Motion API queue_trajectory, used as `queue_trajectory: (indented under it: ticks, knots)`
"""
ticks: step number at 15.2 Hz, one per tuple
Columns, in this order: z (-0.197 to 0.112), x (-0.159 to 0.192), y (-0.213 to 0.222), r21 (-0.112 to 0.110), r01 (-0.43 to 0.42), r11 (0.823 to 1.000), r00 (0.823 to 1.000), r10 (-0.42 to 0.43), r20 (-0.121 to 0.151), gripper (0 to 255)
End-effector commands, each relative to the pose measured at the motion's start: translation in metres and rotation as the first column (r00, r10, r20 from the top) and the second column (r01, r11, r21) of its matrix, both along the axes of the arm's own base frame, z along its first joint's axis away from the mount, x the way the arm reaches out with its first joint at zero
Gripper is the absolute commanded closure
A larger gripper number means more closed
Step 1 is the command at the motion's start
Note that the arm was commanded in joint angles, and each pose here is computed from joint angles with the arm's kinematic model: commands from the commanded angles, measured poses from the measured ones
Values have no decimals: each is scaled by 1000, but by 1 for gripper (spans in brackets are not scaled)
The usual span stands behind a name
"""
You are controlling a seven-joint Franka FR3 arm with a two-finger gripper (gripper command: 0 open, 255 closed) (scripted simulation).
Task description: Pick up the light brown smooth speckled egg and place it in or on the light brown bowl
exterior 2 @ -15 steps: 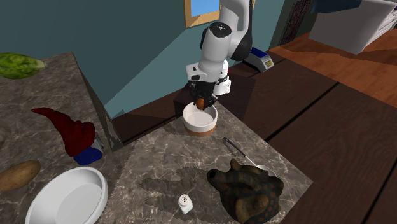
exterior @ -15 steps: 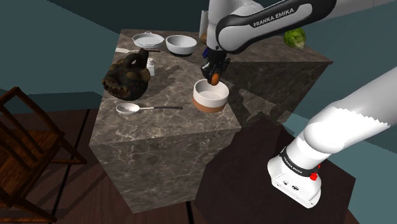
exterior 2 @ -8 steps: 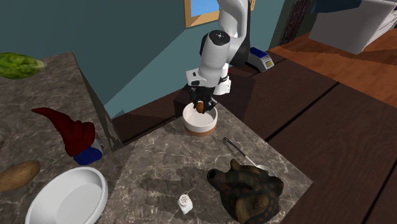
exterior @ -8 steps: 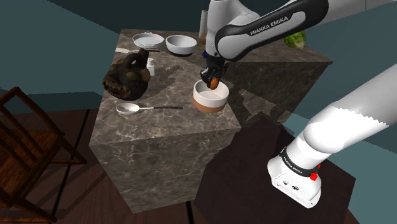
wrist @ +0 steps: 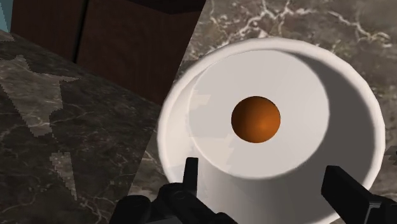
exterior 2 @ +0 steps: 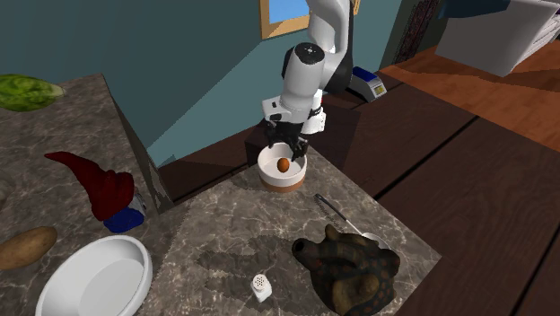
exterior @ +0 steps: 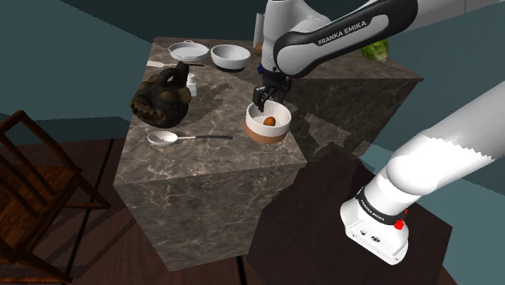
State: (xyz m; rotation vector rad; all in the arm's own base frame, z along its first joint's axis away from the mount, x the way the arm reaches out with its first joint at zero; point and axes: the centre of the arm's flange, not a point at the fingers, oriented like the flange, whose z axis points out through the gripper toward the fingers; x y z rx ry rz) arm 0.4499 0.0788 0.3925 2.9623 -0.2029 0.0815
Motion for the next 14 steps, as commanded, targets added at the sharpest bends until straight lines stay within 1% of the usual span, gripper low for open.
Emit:
queue_trajectory:
  ticks: [1, 2, 6, 14]
  knots:
    - [0, 0, 0, 0, 0, 1000, 1000, 0, 0, 0]
    - [0, 0, 0, 0, 0, 1000, 1000, 0, 0, 0]
    - [49, -2, 9, 0, 0, 1000, 1000, 0, 0, 0]
    - [49, -2, 9, 0, 0, 1000, 1000, 0, 0, 0]
